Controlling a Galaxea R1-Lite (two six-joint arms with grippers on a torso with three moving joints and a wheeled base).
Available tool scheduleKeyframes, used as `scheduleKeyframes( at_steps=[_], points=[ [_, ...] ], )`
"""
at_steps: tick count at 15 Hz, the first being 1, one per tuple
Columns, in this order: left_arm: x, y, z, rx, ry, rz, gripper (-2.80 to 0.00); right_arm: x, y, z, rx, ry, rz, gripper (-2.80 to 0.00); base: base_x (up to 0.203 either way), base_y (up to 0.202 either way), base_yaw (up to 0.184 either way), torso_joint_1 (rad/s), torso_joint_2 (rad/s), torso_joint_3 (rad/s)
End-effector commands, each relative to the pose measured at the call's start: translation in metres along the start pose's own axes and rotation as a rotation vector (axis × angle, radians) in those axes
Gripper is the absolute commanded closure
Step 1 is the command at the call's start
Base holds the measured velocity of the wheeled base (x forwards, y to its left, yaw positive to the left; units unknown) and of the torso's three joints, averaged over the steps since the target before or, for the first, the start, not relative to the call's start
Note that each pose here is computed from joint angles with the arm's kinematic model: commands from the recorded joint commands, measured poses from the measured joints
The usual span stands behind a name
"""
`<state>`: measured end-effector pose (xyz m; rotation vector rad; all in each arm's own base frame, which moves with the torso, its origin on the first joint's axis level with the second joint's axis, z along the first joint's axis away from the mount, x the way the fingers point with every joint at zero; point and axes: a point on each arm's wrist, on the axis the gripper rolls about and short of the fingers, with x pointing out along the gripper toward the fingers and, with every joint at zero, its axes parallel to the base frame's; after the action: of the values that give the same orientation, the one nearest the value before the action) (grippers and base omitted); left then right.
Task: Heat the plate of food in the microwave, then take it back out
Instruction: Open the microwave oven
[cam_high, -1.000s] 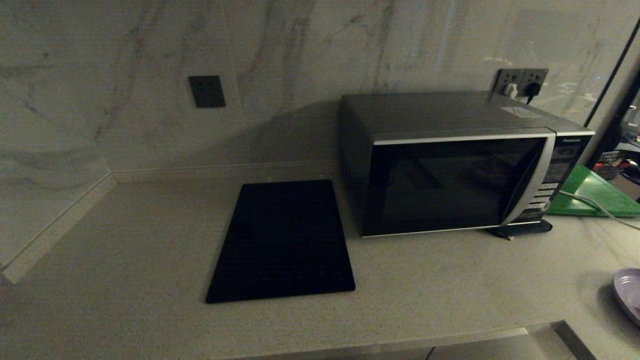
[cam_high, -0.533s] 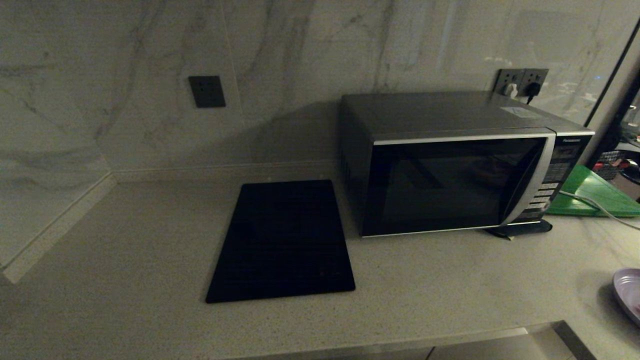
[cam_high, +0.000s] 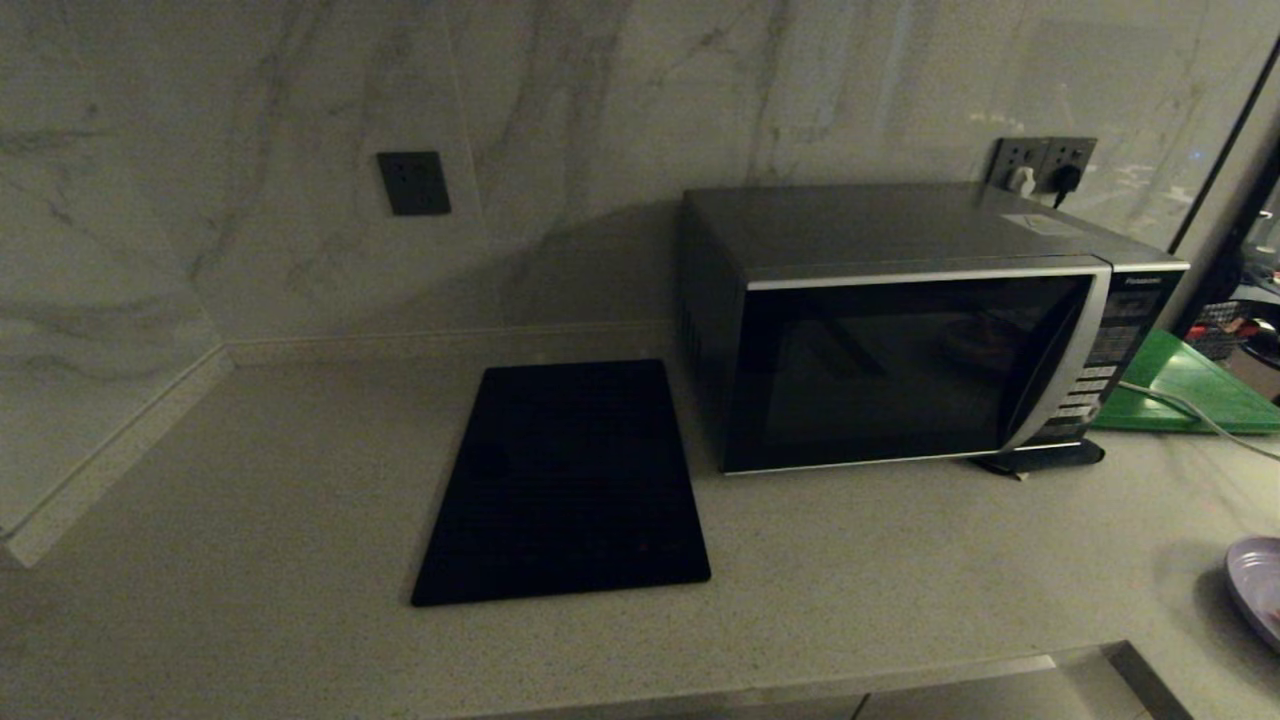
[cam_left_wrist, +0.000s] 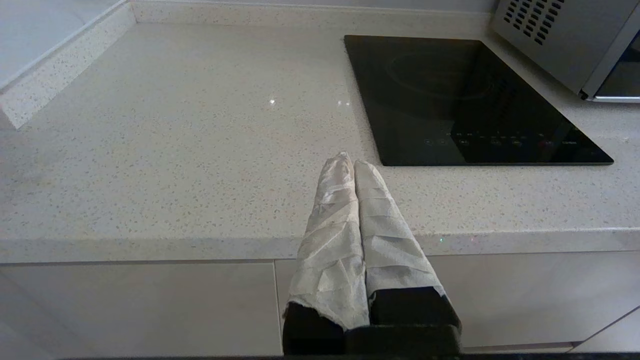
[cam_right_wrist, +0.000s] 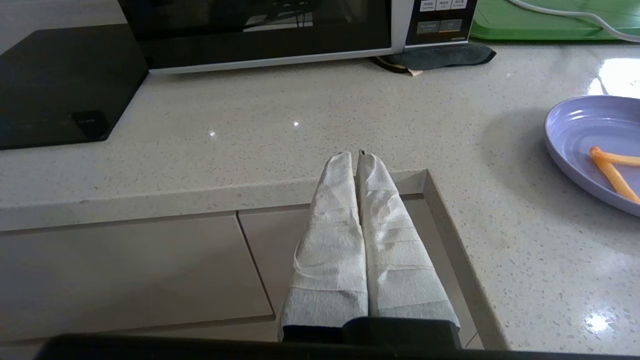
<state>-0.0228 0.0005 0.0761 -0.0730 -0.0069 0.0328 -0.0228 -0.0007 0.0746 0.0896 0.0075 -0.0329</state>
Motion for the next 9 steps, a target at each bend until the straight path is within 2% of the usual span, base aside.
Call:
scheduleKeyframes(
  at_steps=[1, 9],
  points=[
    [0.0001, 0.0, 0.0001, -0.001, 0.001, 0.001, 0.0, 0.0001, 0.0, -0.0003, 0.001, 0.0, -0.001, 0.0, 0.0, 0.0, 0.0, 0.0, 0.0, 0.0],
    [0.0001, 0.0, 0.0001, -0.001, 0.001, 0.001, 0.0, 0.0001, 0.0, -0.0004, 0.0, 0.002, 0.002, 0.0, 0.0, 0.0, 0.0, 0.0, 0.0, 0.0]
  ],
)
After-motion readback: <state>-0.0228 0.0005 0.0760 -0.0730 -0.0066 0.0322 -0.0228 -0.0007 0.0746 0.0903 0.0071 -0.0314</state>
